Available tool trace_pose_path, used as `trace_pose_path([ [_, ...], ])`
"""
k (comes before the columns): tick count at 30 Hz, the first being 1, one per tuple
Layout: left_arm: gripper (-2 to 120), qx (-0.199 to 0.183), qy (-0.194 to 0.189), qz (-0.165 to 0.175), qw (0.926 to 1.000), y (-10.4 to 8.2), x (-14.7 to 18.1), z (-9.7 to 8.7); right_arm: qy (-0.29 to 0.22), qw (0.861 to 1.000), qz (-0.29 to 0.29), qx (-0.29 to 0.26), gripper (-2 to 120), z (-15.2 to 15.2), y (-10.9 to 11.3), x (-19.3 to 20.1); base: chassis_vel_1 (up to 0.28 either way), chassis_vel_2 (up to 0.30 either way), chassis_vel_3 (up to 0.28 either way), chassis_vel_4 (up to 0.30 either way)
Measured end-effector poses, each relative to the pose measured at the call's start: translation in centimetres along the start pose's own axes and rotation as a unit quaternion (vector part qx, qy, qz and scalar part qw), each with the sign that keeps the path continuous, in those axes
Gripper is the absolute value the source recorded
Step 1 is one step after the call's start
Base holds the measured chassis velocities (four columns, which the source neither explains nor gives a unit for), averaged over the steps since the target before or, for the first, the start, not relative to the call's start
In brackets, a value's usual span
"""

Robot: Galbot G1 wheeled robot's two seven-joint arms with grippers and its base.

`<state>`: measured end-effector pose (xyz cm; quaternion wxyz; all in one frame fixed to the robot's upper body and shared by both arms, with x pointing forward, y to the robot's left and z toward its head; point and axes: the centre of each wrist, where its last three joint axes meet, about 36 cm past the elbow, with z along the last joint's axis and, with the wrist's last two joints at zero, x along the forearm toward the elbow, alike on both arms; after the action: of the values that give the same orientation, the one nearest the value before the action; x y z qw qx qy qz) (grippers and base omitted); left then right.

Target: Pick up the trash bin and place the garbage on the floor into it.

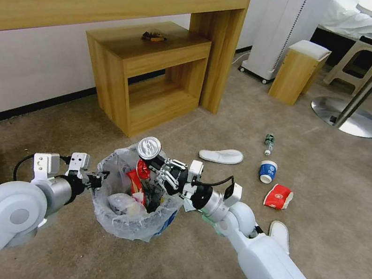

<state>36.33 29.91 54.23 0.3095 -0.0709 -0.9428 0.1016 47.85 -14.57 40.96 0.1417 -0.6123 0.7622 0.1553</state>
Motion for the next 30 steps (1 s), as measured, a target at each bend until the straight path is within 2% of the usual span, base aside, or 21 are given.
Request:
trace_pose_path([
  [1,0,0.0,0.0,0.0,1.0,0.0,0.0,0.0,0.0,1.0,0.0,0.0,22,0.0,0.0,0.0,0.0,0.0,0.0,0.0],
  [3,0,0.0,0.0,0.0,1.0,0.01,0.01,-0.02,0.002,1.0,-0.002,-0.002,33,0.01,0.01,0.18,0.0,0.0,0.0,0.0],
  [5,0,-0.001,0.0,0.0,1.0,0.02,0.02,-0.04,0.003,1.0,-0.003,-0.002,37,0.01,0.01,0.25,0.0,0.0,0.0,0.0],
  [7,0,-0.001,-0.001,0.001,1.0,0.05,0.08,-0.1,0.003,1.0,-0.002,-0.003,48,0.01,0.01,0.36,0.0,0.0,0.0,0.0],
  [8,0,-0.001,-0.001,0.001,1.0,0.05,0.08,-0.1,0.003,1.0,-0.002,-0.003,48,0.01,0.01,0.36,0.0,0.0,0.0,0.0],
  [11,0,0.0,-0.001,0.002,1.0,0.01,0.12,-0.06,0.002,1.0,-0.002,-0.004,62,0.0,0.04,0.3,0.0,0.0,0.0,0.0],
  [15,0,0.001,-0.001,0.002,1.0,-0.01,0.12,-0.01,0.001,1.0,-0.002,-0.004,70,-0.01,0.06,0.24,0.0,0.0,0.0,0.0],
  [18,0,0.002,-0.002,0.0,1.0,0.03,0.18,-0.02,0.001,1.0,-0.002,-0.004,89,-0.16,0.04,0.2,0.0,0.0,0.0,0.0],
  [19,0,0.002,-0.002,0.0,1.0,0.03,0.18,-0.02,0.001,1.0,-0.002,-0.004,89,-0.16,0.04,0.2,0.0,0.0,0.0,0.0],
  [22,0,0.002,-0.004,0.0,1.0,0.05,0.28,-0.06,-0.003,1.0,0.002,-0.004,99,-0.33,0.0,0.24,0.0,0.0,0.0,0.0],
  [30,0,0.004,-0.003,-0.001,1.0,0.03,0.3,0.05,-0.005,1.0,0.005,-0.004,100,-0.5,0.05,0.32,0.0,0.0,0.0,0.0],
])
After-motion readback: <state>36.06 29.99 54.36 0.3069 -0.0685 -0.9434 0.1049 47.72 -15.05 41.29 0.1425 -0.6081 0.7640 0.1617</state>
